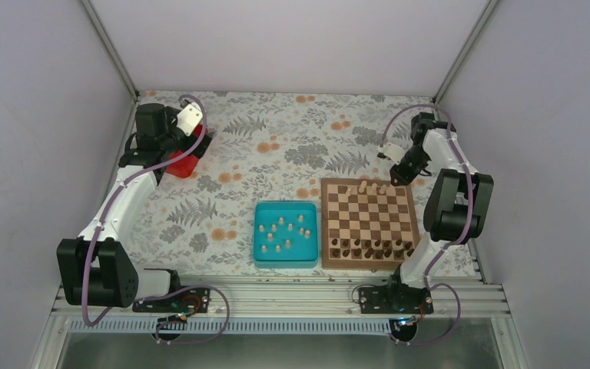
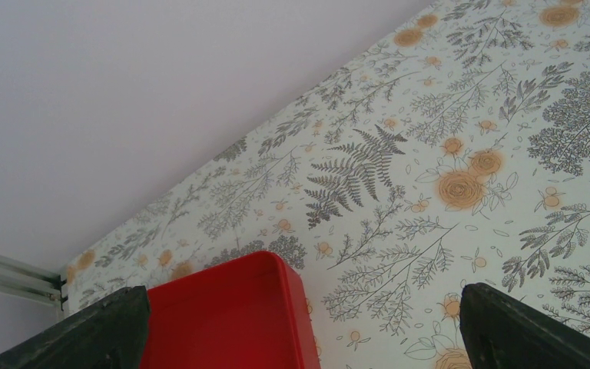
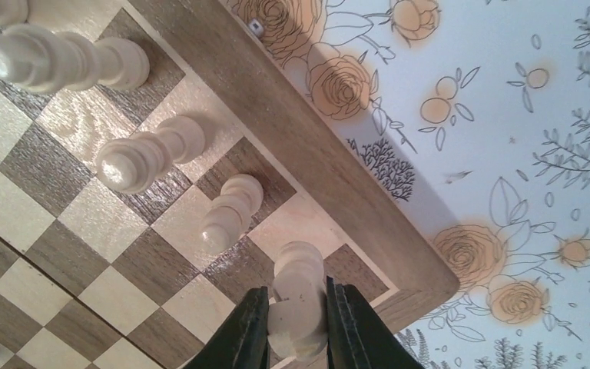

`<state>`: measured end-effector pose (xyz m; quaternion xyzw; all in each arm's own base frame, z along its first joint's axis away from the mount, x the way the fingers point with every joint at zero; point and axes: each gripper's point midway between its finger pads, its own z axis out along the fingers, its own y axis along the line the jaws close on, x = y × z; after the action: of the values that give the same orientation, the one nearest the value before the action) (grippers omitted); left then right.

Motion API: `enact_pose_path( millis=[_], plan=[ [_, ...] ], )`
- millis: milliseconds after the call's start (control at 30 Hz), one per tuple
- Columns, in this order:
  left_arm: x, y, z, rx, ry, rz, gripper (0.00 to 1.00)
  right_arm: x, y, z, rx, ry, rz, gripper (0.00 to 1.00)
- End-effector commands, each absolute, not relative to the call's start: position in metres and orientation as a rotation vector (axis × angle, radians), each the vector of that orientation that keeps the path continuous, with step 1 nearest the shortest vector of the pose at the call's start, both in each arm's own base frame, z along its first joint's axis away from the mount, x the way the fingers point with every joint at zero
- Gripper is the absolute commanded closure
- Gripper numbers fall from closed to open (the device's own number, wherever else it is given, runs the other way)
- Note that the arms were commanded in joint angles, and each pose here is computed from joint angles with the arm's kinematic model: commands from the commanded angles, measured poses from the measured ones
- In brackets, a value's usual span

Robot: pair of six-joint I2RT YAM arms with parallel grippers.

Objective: Set up the chess pieces on the board
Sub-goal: Place the chess piece on the chessboard.

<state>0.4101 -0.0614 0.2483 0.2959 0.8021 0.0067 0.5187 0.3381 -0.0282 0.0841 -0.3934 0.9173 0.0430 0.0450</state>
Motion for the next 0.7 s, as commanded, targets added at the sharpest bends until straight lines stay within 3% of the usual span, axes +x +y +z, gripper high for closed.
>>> enact_pose_path(
  millis=[0,667],
  plan=[
    [0.412,-0.060,0.251,0.709,1.905,0.026,0.00,0.345,-0.026,0.086,-1.193,2.812,0.128,0.84],
    [0.412,-0.060,0.249,0.710,1.910,0.024,0.00,0.333,-0.026,0.062,-1.212,2.870,0.162,0.83]
  ],
)
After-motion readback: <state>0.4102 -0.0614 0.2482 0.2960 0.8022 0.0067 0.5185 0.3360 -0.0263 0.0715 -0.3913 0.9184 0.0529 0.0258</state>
